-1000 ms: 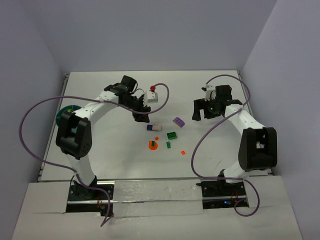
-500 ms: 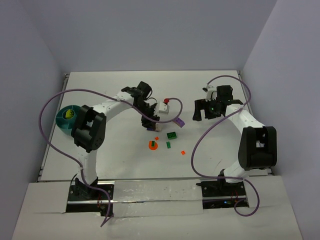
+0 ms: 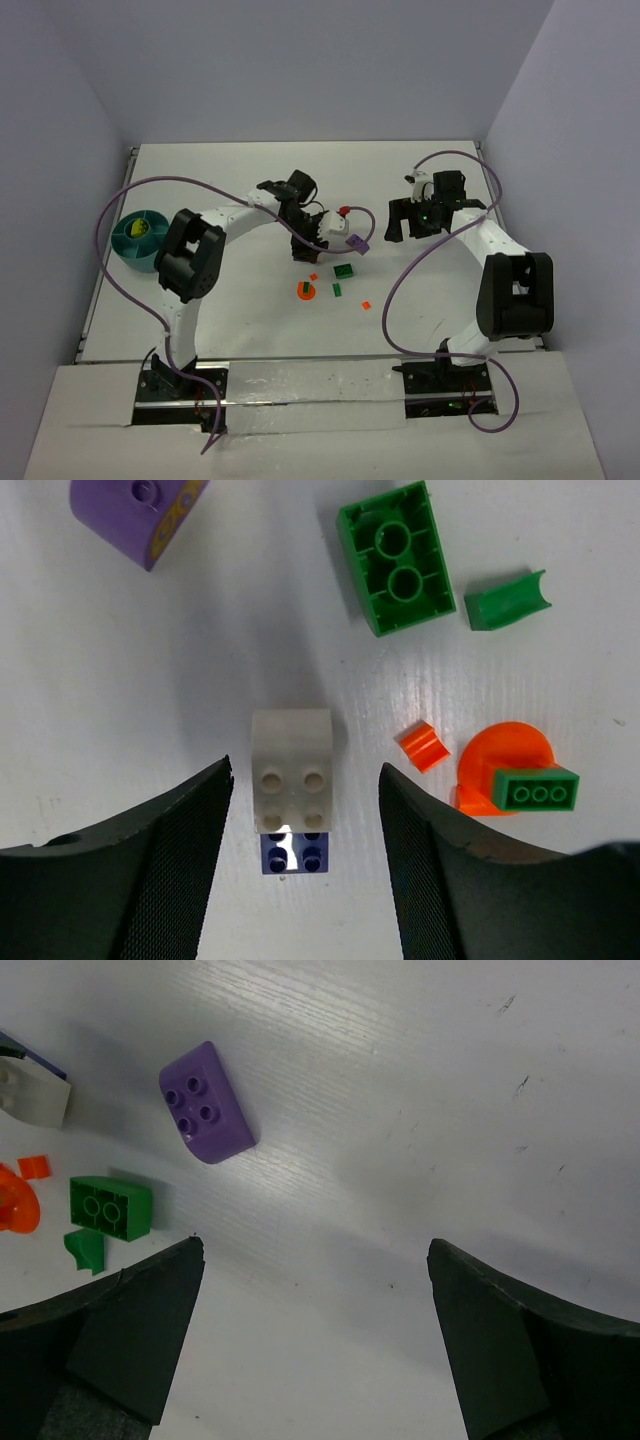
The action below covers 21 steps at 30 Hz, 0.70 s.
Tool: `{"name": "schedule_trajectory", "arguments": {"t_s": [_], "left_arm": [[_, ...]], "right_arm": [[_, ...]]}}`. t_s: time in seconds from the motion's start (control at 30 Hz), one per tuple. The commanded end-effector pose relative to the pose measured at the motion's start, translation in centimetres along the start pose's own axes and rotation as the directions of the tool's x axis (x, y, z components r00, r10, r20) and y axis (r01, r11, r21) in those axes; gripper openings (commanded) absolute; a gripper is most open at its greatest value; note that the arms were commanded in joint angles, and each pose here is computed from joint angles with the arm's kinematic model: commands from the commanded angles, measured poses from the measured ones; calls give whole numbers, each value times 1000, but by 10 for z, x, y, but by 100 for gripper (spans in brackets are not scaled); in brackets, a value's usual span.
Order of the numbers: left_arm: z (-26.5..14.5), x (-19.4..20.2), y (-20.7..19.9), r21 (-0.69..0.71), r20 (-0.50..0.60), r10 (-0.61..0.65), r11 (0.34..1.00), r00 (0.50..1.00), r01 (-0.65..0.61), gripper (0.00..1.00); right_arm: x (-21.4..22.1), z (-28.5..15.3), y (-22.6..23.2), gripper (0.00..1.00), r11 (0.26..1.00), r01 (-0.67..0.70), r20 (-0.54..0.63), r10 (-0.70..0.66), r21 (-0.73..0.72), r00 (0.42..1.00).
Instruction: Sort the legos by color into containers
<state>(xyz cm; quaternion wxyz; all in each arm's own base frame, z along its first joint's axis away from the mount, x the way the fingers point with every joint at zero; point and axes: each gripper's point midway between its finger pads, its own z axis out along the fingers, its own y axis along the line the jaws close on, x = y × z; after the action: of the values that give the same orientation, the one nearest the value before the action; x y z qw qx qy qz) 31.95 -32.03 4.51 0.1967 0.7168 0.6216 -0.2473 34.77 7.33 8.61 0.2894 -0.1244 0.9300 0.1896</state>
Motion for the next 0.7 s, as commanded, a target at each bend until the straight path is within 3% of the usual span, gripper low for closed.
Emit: {"name": "schedule_trajectory", "arguments": {"t_s": [0.0, 0.2, 0.53, 0.6, 0.67], "left_arm": [[5, -6, 15, -69, -2, 21, 997, 1000, -21, 67], [11, -3, 18, -80, -20, 16, 997, 1000, -18, 61], [18, 5, 10, -35, -51, 9, 999, 999, -11, 61], [19, 5, 9, -35, -49, 3, 999, 999, -4, 57], [18, 2, 12, -50, -36, 0, 999, 999, -1, 43]], "right_arm": [[-15, -4, 0, 100, 1000, 20, 29, -20, -8, 999], [-15, -4, 0, 100, 1000, 20, 29, -20, -8, 999], [-16, -5, 1, 100, 1000, 21, 35, -21, -12, 999], [-16, -6, 2, 100, 1000, 22, 37, -21, -16, 999], [-18, -8, 5, 100, 999, 28, 50, -27, -23, 998]]}}
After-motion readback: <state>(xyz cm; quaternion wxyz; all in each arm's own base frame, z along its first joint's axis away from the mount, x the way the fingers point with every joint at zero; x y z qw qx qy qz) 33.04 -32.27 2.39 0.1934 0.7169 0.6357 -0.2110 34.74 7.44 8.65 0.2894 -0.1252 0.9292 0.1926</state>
